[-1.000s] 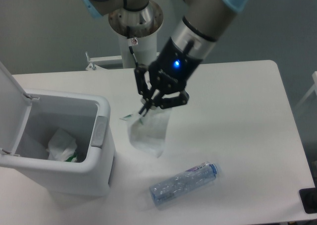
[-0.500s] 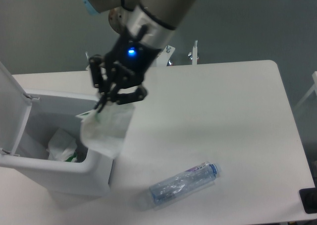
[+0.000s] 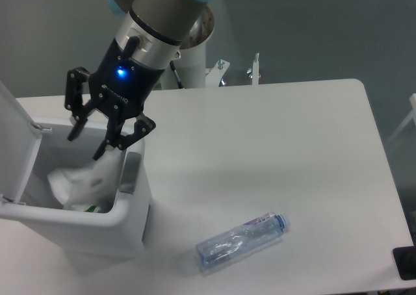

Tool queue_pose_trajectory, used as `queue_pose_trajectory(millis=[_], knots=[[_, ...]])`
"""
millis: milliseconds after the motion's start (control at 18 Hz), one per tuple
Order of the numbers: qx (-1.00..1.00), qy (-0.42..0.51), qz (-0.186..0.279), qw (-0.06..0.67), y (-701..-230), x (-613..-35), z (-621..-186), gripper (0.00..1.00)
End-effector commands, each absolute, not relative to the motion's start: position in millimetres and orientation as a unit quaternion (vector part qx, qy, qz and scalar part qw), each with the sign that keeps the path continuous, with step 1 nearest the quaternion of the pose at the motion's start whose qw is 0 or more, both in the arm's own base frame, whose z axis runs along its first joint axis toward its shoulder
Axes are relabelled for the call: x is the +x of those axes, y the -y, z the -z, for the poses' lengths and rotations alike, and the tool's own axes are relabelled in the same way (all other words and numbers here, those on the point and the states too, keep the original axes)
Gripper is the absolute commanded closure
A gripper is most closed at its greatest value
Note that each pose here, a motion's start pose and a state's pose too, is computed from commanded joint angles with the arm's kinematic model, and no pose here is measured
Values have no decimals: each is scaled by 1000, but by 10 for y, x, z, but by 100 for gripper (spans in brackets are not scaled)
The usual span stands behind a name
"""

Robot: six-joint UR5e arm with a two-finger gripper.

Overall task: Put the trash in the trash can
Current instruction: 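Open the gripper to drop the bag into the trash can, then move the gripper down over the clear water bottle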

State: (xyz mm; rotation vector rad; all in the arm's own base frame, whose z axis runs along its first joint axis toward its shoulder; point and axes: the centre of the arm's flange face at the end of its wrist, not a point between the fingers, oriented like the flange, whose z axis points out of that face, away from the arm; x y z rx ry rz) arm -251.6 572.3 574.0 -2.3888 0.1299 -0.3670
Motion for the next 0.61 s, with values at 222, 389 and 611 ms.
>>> queue_pose_trajectory(millis=[222, 389, 611], knots=[[-918, -38, 98, 384, -5751, -3052, -5518, 0], [-920, -14, 86, 383, -5707, -3580, -5218, 0], [-936, -25, 51, 347, -5695, -4035, -4749, 0]])
